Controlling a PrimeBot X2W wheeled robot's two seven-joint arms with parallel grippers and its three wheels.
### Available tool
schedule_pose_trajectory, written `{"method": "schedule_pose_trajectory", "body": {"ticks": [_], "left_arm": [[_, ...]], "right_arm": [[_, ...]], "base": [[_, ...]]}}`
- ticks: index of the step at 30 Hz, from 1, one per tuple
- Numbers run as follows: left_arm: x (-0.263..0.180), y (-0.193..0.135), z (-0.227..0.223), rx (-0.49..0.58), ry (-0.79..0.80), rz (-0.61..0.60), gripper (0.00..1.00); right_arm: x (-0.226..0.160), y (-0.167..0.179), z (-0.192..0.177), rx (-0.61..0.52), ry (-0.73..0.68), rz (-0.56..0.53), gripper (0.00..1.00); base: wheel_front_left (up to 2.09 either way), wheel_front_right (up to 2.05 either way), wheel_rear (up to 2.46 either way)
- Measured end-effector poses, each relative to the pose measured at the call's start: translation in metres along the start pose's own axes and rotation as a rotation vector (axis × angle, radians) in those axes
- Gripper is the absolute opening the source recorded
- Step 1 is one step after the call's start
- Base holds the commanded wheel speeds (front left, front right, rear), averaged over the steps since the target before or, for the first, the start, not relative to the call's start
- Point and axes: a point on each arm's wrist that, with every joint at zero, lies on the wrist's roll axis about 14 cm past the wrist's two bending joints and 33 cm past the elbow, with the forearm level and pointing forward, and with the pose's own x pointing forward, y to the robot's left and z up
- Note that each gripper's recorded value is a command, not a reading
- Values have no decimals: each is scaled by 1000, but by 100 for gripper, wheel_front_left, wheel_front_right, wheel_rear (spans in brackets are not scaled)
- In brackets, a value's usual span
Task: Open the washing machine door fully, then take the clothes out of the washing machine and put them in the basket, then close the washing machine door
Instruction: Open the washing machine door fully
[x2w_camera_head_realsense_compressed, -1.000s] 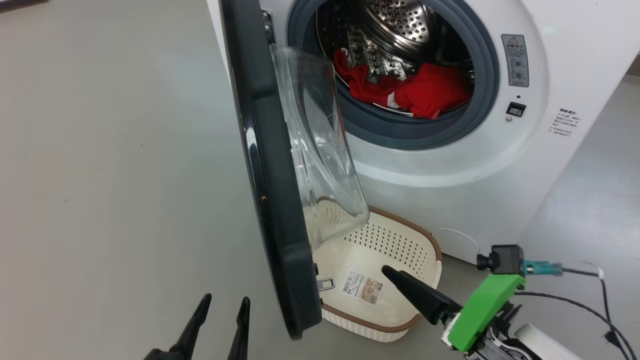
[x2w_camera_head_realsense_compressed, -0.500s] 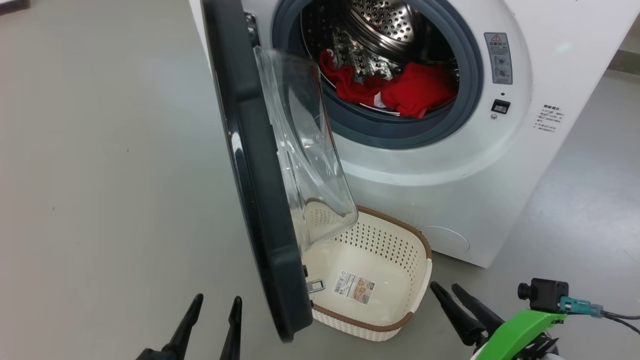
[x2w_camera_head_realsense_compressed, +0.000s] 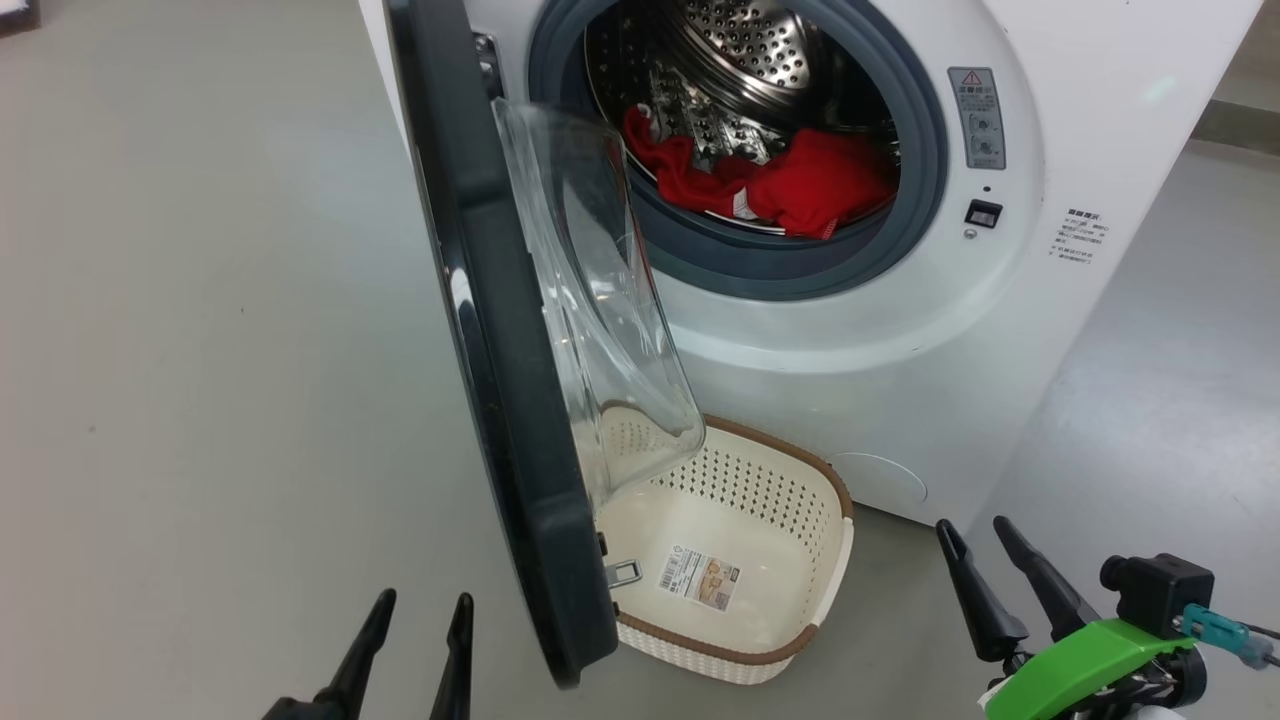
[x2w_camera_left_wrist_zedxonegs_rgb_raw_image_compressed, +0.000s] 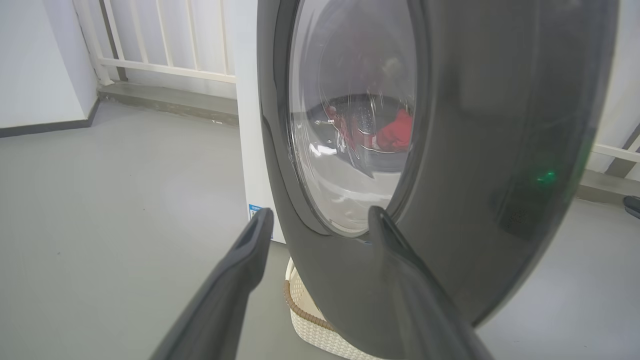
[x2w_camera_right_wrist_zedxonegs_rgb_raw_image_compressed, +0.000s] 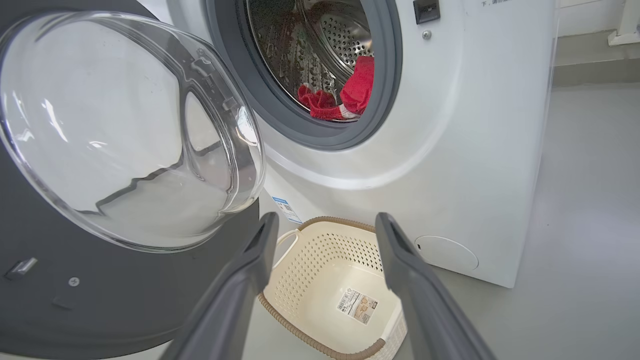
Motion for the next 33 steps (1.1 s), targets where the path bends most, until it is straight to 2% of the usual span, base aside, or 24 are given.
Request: {"method": "schedule_pose_trajectory", "body": {"ticks": [6,9,15,29,30,31,33], "left_arm": [[1,1,0,1,0,2,100],[0,1,1,1,-1,2,100],[1,-1,1,-1,-4,-4,100],[2,-3,1,-1,-5,-10,100],[2,-2,1,-2,-5,-9,38],[2,-2,2,-7,-7,-7,0],[2,0,5,-13,-17,-2,0]], "right_arm": [[-8,-3,22,-106,-105,-33,100],[-14,-5,26,-124,-132,-56,100],[-27,-10,6,-167,-80,-82,100],[-32,-11,-3,-169,-57,-96,100],[-31,-11,-3,-169,-57,-96,100],[-31,-11,-3,-169,-58,-96,100],[-31,-11,-2,-170,-60,-97,100]], "base": [[0,0,0],[0,0,0],[0,0,0],[0,0,0],[0,0,0],[0,0,0],[0,0,0]]}}
